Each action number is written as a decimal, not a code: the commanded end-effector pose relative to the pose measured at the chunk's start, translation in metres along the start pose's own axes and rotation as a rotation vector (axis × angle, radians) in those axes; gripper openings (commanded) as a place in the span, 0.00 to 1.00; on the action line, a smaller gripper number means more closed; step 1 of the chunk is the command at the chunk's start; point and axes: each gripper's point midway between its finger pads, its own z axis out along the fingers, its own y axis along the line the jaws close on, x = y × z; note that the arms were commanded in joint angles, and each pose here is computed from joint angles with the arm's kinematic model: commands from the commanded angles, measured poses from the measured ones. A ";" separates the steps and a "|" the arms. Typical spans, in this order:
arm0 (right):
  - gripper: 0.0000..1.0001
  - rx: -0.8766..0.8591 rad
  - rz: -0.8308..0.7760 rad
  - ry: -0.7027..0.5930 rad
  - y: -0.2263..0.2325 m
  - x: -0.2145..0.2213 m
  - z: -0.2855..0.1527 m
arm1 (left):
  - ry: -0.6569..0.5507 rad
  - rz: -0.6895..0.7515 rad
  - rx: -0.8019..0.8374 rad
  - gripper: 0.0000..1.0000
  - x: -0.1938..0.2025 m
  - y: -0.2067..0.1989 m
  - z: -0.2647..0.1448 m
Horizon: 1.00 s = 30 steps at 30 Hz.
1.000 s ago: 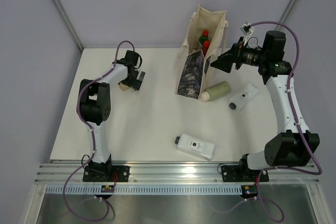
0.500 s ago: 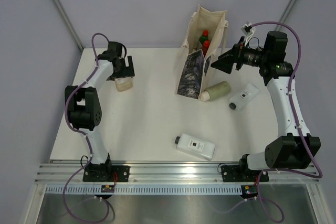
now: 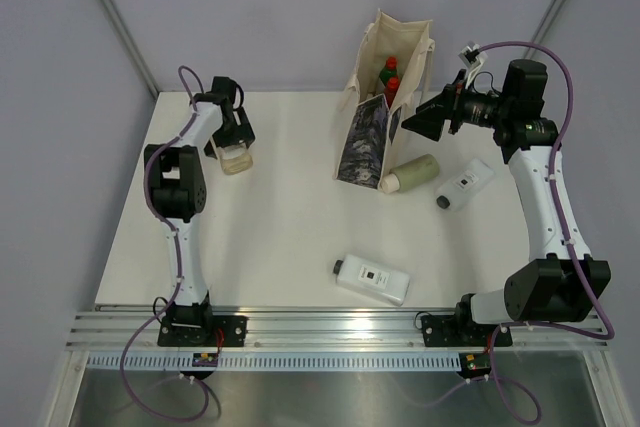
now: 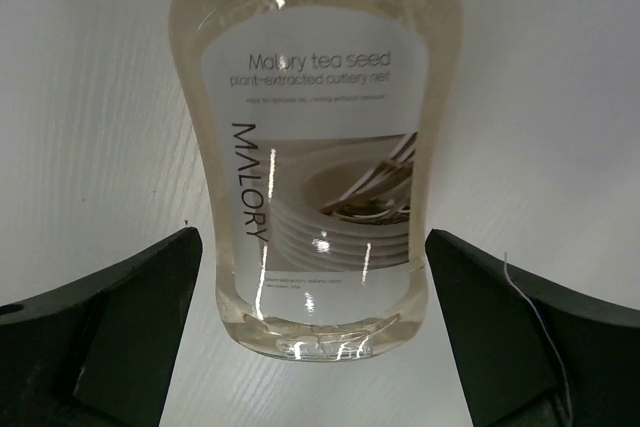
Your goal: Place the personal care products into the canvas bag
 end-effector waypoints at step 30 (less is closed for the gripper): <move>0.99 -0.249 -0.099 0.033 0.089 -0.036 0.009 | -0.009 0.181 0.487 0.00 0.043 -0.048 -0.041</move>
